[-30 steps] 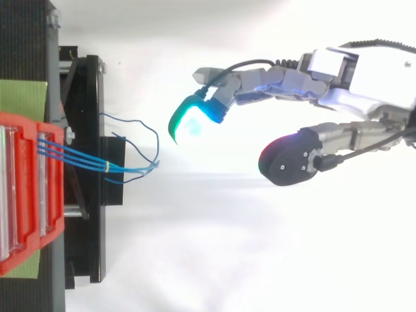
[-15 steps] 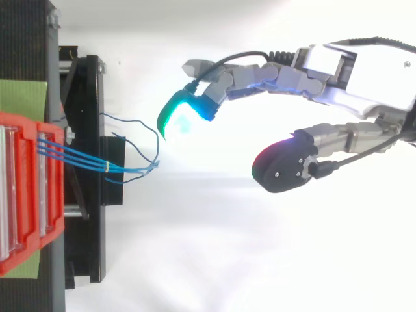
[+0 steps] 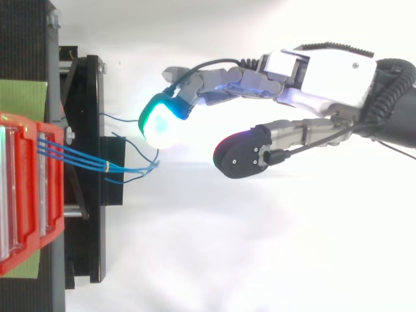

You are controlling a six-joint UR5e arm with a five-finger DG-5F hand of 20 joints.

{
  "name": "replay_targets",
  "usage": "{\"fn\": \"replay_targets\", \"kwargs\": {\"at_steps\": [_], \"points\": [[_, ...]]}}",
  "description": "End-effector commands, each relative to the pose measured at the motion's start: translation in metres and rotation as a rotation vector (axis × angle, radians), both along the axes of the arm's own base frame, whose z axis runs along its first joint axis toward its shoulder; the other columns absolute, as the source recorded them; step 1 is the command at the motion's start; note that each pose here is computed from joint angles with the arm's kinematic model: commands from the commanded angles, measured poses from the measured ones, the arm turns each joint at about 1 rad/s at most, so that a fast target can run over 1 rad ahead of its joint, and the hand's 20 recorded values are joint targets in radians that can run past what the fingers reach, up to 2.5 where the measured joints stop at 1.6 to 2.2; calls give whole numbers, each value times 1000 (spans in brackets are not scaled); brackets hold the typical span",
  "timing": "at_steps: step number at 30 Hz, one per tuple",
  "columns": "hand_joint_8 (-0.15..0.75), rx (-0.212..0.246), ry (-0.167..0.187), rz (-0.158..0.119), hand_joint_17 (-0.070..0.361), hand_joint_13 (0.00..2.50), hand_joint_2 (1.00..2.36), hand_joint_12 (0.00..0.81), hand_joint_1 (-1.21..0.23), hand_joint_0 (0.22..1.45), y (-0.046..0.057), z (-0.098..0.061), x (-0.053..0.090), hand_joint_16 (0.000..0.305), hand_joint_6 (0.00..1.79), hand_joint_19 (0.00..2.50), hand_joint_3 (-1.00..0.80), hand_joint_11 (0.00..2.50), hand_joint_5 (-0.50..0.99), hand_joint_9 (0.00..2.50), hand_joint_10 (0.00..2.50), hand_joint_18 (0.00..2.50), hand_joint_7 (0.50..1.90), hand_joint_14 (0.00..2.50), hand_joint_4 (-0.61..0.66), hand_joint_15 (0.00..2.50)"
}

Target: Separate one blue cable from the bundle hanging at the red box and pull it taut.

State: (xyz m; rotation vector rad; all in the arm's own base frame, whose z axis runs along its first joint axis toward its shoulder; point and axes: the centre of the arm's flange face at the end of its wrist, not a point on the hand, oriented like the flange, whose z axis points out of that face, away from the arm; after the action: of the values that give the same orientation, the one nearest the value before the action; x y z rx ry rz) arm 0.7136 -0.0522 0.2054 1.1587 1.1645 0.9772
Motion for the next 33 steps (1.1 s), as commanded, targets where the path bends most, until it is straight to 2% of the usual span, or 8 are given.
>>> {"fn": "replay_targets", "kwargs": {"at_steps": [1,5,12,21,25,26,29,33], "points": [[242,0,-7,3,104,183,1000,330,-445,555,-1,2,3,46,502,334,-500,0,-256,77,0,218,718,0,206,50],[242,-6,-15,0,104,185,1000,330,-445,555,-2,2,4,46,502,331,-500,0,-255,83,0,222,717,0,207,37],[241,-57,-61,7,104,187,1000,330,-445,556,2,1,12,46,502,335,-500,0,-253,88,0,229,717,2,210,40],[244,-53,-57,15,105,206,1000,329,-444,557,6,-6,14,47,502,338,-500,0,-247,118,0,245,720,0,220,43],[246,-24,-49,25,104,210,1000,327,-444,557,2,-23,29,46,502,338,-500,0,-242,142,0,250,719,0,228,34],[247,-5,-55,38,105,212,1000,328,-445,557,2,-20,33,46,502,339,-500,0,-241,150,0,251,719,0,230,34],[253,9,-52,65,105,231,1000,330,-448,559,8,-14,36,47,502,333,-500,0,-234,181,0,261,719,0,238,28],[266,-2,-65,65,105,311,1000,334,-466,562,8,-5,42,47,502,347,-500,0,-224,273,0,328,729,1,247,58]]}}
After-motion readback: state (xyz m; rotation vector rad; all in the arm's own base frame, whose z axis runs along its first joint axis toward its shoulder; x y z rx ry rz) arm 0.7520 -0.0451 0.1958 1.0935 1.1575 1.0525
